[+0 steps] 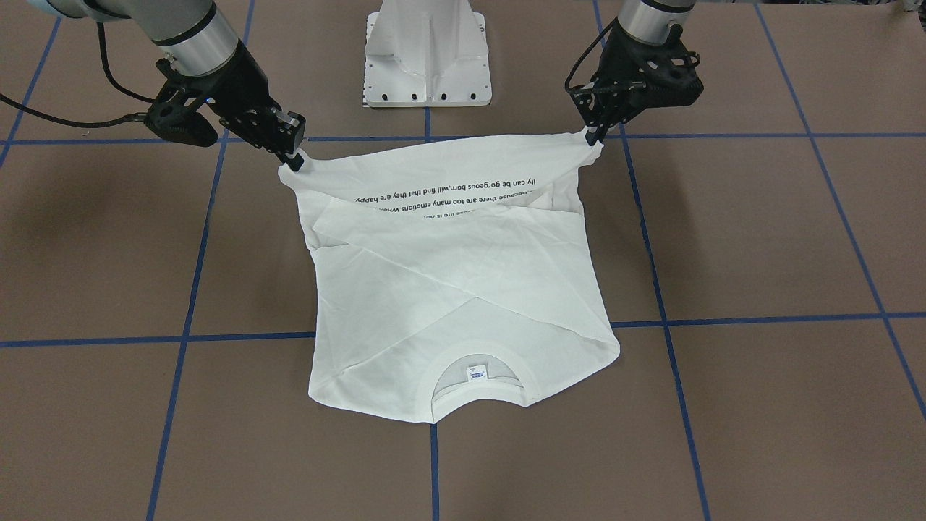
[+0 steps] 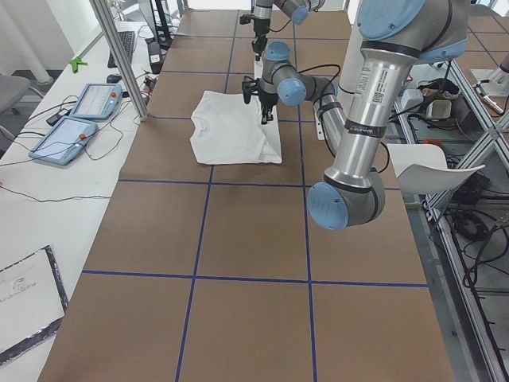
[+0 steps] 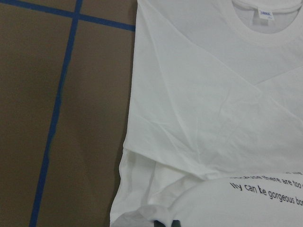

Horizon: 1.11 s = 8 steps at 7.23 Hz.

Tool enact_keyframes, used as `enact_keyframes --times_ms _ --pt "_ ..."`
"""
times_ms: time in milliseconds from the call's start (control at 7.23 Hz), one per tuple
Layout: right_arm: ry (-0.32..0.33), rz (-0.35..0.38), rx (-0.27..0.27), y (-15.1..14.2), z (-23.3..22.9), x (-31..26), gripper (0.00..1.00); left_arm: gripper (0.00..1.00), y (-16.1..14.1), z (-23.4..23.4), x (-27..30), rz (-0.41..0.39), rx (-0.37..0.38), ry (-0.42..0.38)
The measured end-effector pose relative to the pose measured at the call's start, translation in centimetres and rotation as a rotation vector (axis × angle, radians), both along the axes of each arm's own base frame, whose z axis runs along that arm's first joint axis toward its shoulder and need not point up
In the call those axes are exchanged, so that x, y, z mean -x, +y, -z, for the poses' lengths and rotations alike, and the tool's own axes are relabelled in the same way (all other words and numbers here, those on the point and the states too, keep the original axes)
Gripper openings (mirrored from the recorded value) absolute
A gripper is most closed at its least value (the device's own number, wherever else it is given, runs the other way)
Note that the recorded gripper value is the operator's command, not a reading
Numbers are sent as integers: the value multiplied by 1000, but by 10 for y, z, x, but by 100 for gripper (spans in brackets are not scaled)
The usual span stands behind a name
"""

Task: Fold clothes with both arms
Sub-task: 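Carry the hem with both grippers up over the shirt toward the collar, then lay the hem down at the collar with both grippers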

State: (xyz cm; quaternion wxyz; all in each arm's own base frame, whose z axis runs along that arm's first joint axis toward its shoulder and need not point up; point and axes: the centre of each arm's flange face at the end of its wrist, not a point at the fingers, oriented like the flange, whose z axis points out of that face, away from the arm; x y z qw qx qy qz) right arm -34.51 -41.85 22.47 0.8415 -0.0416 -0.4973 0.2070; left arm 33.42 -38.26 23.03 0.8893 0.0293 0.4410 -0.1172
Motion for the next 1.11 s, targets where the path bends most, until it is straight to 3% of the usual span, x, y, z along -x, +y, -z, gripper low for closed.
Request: enact_keyframes --times_ms 277,830,1107 --pt "34 -3 -36 -32 -6 5 0 0 -37 -8 -4 47 -9 6" --pt "96 -7 -59 -95 -12 25 0 0 -123 -38 -4 128 -44 -5" --pt "113 -4 -57 -124 -8 47 0 0 -151 -62 -22 140 -56 6"
